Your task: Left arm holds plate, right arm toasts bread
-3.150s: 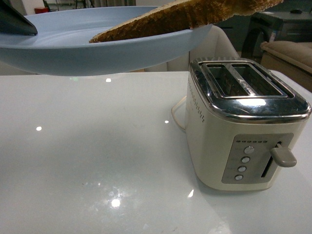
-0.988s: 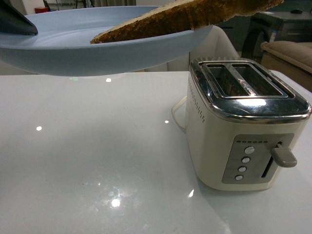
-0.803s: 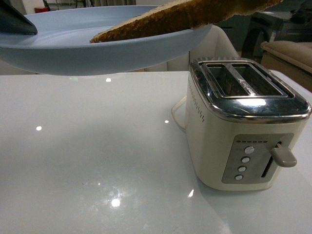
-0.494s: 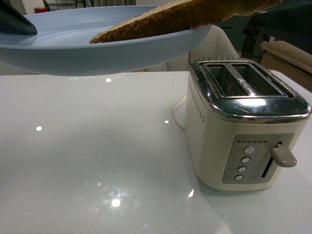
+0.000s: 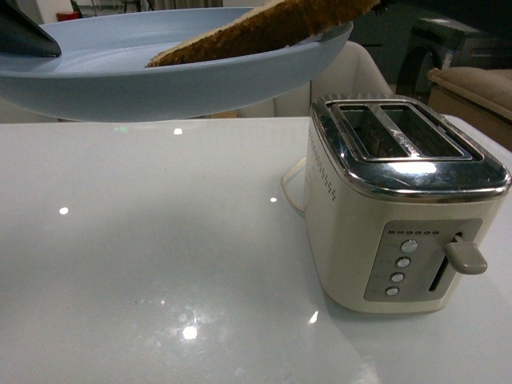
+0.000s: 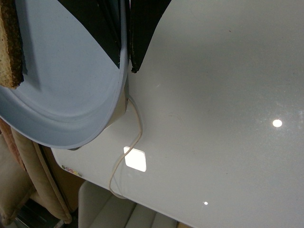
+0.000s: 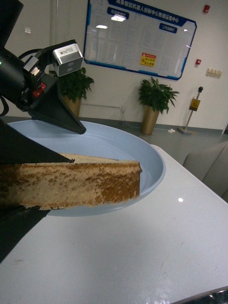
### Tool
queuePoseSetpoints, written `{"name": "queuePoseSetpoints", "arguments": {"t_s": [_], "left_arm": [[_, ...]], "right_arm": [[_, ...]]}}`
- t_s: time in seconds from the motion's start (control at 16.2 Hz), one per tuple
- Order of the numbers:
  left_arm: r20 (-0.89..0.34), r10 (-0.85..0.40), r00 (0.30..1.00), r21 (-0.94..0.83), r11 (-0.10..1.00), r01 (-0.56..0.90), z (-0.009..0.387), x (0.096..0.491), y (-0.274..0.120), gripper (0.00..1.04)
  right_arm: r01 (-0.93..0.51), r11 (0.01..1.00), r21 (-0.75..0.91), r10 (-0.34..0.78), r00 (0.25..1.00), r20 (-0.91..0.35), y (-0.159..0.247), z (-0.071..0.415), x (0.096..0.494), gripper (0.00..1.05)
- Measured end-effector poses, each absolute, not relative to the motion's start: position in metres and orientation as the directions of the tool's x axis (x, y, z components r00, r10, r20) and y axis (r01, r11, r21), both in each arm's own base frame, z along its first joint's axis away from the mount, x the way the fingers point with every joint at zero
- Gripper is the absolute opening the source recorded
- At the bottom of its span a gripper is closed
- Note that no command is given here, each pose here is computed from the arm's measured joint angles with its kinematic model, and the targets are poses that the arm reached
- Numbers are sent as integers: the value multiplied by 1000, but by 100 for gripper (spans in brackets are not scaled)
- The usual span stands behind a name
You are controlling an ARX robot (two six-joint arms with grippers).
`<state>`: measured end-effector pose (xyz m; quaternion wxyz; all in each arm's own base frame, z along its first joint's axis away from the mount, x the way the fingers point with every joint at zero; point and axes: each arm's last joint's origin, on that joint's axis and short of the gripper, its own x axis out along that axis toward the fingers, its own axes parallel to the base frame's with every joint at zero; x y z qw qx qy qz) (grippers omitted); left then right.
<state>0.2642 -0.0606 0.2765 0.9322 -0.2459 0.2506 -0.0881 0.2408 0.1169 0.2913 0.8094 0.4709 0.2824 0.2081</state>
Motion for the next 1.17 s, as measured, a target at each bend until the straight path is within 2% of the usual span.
{"name": "queuePoseSetpoints", "arguments": {"t_s": [0.06,0.12,0.25,0.37,0.49,0.62,0.68,0.8,1.17], "left_arm": [[-424,-287,859,-502,864,41,276,264,-61,3],[-424,-288,859,-503,864,41,277,264,-61,3],[-424,-288,859,-503,864,41,277,264,-61,3],[-424,-288,859,-503,864,41,277,264,-61,3],[-424,-288,859,-503,864,41,277,264,-61,3],[-424,-288,859,-503,864,41,277,264,-61,3],[-423,-288,859,-503,863,42,277,264,-61,3],[-423,-288,859,-503,863,42,277,264,-61,3],[-424,-288,859,-503,863,42,276,264,-61,3]], "right_arm": [[-73,470,880,600,757,-258,117,292,241,9],[-88,465,881,596,767,-238,116,295,240,4],[-117,477,871,574,792,-208,113,303,236,3],[-162,549,820,494,854,-162,107,321,230,3],[-215,649,730,375,925,-62,92,347,223,3],[-192,779,597,246,969,-9,76,359,225,3],[-148,846,511,184,983,-20,73,354,233,3],[-101,915,390,143,986,-81,68,337,254,3],[-55,953,299,135,958,-254,78,284,297,3]]}}
